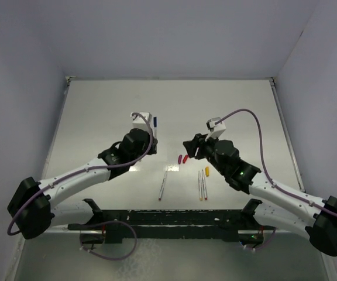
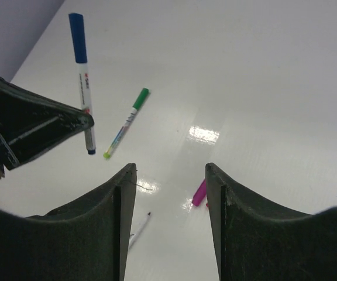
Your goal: Insert the pens into the pen caps
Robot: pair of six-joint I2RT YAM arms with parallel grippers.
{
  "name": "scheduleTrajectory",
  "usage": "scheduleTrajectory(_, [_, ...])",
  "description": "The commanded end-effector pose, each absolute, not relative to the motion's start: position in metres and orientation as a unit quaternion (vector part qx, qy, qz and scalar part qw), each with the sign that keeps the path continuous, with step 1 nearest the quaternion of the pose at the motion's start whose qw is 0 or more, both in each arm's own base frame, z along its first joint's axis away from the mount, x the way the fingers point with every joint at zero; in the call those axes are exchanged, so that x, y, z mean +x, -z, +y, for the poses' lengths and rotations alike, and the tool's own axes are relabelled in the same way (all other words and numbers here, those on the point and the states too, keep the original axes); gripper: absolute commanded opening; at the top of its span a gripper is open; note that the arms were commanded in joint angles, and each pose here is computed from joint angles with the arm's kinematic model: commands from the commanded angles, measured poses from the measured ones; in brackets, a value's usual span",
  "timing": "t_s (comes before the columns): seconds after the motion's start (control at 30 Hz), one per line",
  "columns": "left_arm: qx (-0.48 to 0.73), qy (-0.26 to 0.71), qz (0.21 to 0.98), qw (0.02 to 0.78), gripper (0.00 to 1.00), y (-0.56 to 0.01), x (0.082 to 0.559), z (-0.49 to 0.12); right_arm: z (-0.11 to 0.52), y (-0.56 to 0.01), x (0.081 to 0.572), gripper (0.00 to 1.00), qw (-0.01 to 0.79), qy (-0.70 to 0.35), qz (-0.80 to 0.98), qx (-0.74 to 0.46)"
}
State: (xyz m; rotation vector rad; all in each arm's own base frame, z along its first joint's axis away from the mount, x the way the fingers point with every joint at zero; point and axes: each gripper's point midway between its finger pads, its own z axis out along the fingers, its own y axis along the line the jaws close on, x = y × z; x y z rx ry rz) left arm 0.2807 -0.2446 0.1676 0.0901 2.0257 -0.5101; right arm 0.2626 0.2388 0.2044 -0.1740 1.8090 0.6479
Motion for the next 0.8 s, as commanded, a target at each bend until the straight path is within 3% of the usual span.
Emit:
scheduleTrajectory(0.0, [0.050,0.173,0.865,0.467,0.00,-0.152,0.296,-0.229,0.212,-0.179,0.258,0.53,0.546,-0.230,0.805,-0.022])
scheduleTrajectory(0.37, [0.083,0.154,0.909,0.377,0.00,-0.085,0.313,-0.233,0.175,-0.137,0.244,0.52,0.496,-0.157,0.853,0.031])
scheduleTrajectory(0.77, [0.060,0.130,0.926,0.350,0.00,-0.055,0.328,-0.227,0.168,-0.132,0.239,0.52,0.495,-0.155,0.854,0.038])
